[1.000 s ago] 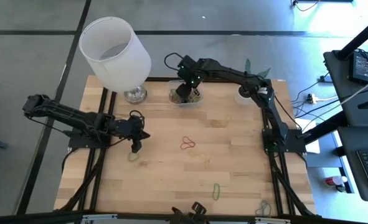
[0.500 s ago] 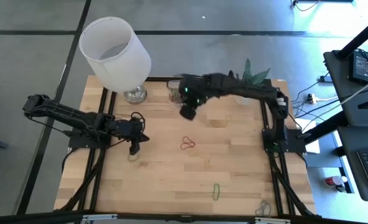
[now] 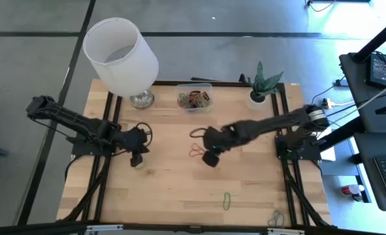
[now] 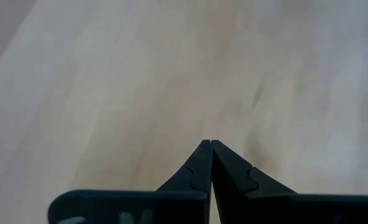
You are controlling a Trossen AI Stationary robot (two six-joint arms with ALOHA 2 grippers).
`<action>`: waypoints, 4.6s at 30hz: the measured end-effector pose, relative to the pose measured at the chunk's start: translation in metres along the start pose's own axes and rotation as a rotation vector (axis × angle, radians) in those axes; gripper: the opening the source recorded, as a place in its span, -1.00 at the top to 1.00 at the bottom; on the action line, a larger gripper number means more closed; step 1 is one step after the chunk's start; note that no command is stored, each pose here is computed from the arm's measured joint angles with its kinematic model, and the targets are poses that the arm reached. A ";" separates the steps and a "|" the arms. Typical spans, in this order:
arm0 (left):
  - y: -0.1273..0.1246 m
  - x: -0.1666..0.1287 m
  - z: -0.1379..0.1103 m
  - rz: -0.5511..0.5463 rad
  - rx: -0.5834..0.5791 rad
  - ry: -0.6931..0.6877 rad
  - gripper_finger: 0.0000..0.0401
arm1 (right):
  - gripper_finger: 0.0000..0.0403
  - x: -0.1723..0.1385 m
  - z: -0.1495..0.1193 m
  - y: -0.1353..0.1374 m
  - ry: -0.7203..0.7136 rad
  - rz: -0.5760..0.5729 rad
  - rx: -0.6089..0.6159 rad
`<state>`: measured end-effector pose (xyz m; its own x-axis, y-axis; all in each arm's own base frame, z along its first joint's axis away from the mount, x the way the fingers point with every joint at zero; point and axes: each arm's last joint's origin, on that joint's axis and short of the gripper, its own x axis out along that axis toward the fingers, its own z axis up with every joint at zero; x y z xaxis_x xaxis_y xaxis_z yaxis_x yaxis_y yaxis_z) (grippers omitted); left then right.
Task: Pick and place rubber bands into bin
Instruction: Put the top green rubber band into the transparent bin, then put the top yellow rubber band into the transparent bin
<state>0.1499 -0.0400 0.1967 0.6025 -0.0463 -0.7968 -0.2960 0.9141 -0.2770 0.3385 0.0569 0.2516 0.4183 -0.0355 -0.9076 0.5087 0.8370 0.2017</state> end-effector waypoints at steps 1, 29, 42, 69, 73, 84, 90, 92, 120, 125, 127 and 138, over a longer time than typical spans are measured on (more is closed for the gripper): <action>0.000 -0.002 -0.002 0.032 -0.018 0.047 0.99 | 0.96 0.001 -0.010 -0.002 0.002 -0.004 0.014; -0.019 0.059 -0.024 0.339 -0.454 0.549 0.48 | 0.95 -0.044 -0.165 -0.133 -0.218 0.296 0.089; -0.050 0.067 -0.001 0.456 -0.600 0.457 0.99 | 0.95 -0.061 -0.168 -0.141 -0.331 0.366 -0.064; -0.014 0.054 0.265 0.463 -0.134 0.024 0.99 | 0.95 -0.058 -0.171 -0.145 -0.306 0.302 -0.141; 0.026 0.067 0.293 0.483 -0.080 0.039 0.99 | 0.95 -0.058 -0.170 -0.146 -0.329 0.278 -0.056; 0.134 0.106 0.304 0.475 -0.129 0.163 0.99 | 0.95 -0.059 -0.167 -0.148 -0.403 0.220 0.108; 0.161 0.128 0.297 0.455 -0.177 0.206 0.95 | 0.95 -0.059 -0.166 -0.149 -0.452 0.182 0.182; 0.166 0.133 0.294 0.450 -0.179 0.231 0.88 | 0.95 -0.059 -0.165 -0.150 -0.468 0.170 0.202; 0.089 0.066 0.299 0.400 -0.226 0.170 0.66 | 0.94 -0.050 -0.153 -0.142 -0.556 0.004 -0.069; 0.037 0.076 0.288 0.353 -0.126 0.224 0.79 | 0.77 -0.028 -0.144 -0.138 -0.486 -0.102 -0.066; 0.016 0.085 0.280 0.328 -0.077 0.232 0.89 | 0.66 -0.018 -0.141 -0.138 -0.451 -0.146 -0.054; -0.083 0.131 0.209 0.226 0.056 0.289 0.99 | 0.27 0.038 -0.120 -0.137 -0.369 -0.202 -0.024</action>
<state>0.4085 -0.0377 0.2279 0.2895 0.0548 -0.9556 -0.3515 0.9347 -0.0529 0.1950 0.0064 0.1454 0.5553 -0.3899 -0.7346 0.5921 0.8056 0.0200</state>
